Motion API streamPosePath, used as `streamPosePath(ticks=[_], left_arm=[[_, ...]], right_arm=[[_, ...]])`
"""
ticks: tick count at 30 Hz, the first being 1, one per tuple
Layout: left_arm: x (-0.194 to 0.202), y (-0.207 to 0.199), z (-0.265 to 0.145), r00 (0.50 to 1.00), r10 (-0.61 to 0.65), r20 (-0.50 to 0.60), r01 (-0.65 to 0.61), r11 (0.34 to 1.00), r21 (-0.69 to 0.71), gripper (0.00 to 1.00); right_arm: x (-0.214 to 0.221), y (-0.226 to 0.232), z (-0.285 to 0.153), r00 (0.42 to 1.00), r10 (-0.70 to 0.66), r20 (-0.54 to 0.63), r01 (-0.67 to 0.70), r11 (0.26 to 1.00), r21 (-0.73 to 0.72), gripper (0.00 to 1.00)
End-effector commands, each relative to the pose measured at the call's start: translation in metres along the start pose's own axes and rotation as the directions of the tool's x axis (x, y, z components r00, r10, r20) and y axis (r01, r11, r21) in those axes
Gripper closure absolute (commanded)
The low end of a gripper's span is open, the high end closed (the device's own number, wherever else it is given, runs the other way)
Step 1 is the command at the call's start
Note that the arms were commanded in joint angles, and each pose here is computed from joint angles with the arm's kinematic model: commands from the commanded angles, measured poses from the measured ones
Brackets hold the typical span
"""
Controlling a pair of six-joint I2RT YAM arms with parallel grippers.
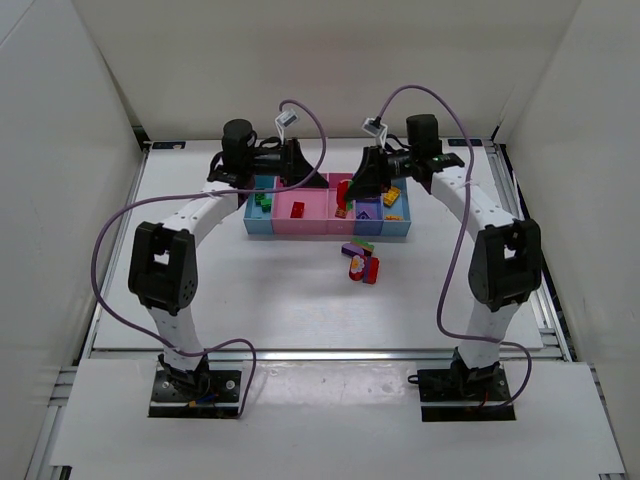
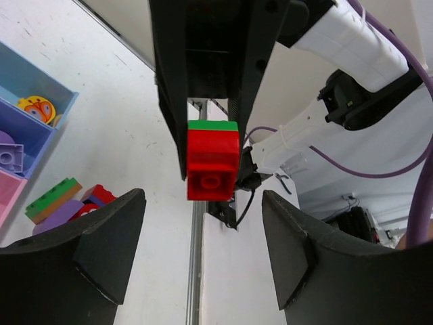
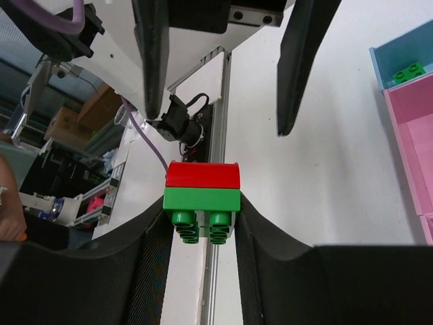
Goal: Sort the legos into containers by color
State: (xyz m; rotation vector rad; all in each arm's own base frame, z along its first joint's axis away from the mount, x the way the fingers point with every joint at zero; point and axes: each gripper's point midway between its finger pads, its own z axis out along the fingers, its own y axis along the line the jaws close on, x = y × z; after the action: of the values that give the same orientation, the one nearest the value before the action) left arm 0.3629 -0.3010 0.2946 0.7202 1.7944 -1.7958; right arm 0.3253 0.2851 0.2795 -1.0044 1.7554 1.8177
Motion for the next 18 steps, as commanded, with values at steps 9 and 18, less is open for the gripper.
streamPosePath(ticks=[9,18], left_arm=[[-0.002,-0.048,0.002,0.992,0.125,-0.012,-0.124,0.990,0.067,0.21],[-0.002,-0.048,0.006,0.990,0.140,-0.007,-0.139,0.988,0.064,0.22]], right_arm=[[-0.018,0.013,0.015,0.997,-0.077,-0.015,0.076,0.996,-0.056,0.99],[-0.018,0.013,0.022,0.997,-0.074,-0.025,0.072,0.995,-0.066,0.99]])
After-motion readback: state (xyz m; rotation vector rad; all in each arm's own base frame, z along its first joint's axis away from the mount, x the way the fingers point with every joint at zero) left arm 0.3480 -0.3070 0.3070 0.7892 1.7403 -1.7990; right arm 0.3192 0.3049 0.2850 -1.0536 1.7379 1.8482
